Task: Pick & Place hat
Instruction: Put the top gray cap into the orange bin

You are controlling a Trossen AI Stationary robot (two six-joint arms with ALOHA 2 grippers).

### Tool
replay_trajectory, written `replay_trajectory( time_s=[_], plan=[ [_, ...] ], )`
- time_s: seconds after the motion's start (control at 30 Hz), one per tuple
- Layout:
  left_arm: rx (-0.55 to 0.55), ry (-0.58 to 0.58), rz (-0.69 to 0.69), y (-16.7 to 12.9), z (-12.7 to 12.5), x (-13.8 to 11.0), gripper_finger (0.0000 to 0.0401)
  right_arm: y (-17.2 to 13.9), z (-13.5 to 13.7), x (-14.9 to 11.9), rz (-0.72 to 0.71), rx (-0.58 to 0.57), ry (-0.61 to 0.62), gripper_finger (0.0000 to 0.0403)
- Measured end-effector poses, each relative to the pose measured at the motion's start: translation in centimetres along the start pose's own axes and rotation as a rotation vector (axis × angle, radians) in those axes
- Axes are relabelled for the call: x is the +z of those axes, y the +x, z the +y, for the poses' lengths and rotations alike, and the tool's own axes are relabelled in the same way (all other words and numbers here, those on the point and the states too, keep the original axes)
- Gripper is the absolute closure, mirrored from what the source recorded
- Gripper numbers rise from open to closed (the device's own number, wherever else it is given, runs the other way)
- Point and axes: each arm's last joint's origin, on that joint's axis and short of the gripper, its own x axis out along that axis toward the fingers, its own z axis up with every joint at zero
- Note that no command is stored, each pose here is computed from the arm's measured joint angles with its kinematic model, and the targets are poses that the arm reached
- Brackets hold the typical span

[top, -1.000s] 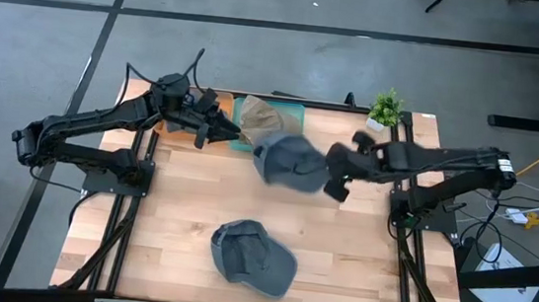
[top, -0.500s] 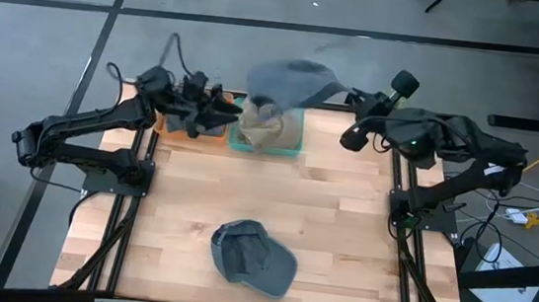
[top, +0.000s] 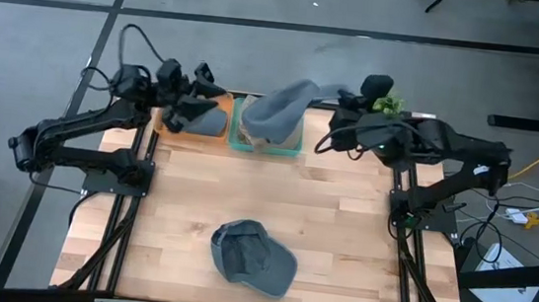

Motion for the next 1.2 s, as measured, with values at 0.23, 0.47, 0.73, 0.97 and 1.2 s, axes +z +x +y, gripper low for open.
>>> replay_trajectory(
  time_s=[0.23,0.47,0.73,0.97,1.2],
  plan=[
    [0.061,0.077,0.185,0.5,0.2,-2.6,0.0218,0.6,1.1,0.9,-0.041,0.073,-0.021,0.0376],
    [0.067,0.089,0.267,0.6,0.0,-3.8,0.0189,0.9,1.3,1.0,-0.059,0.108,0.019,0.0385],
    [0.108,0.202,0.268,1.2,-0.8,-4.3,0.0168,1.4,1.3,0.9,-0.088,0.186,0.145,0.0385],
    [0.172,0.326,0.264,1.8,-1.6,-4.8,0.0166,2.1,2.1,1.4,-0.066,0.199,0.199,0.0381],
    [0.329,0.432,0.267,2.1,-1.8,-5.1,0.0166,2.9,3.7,2.5,-0.092,0.304,0.232,0.0384]
  ],
)
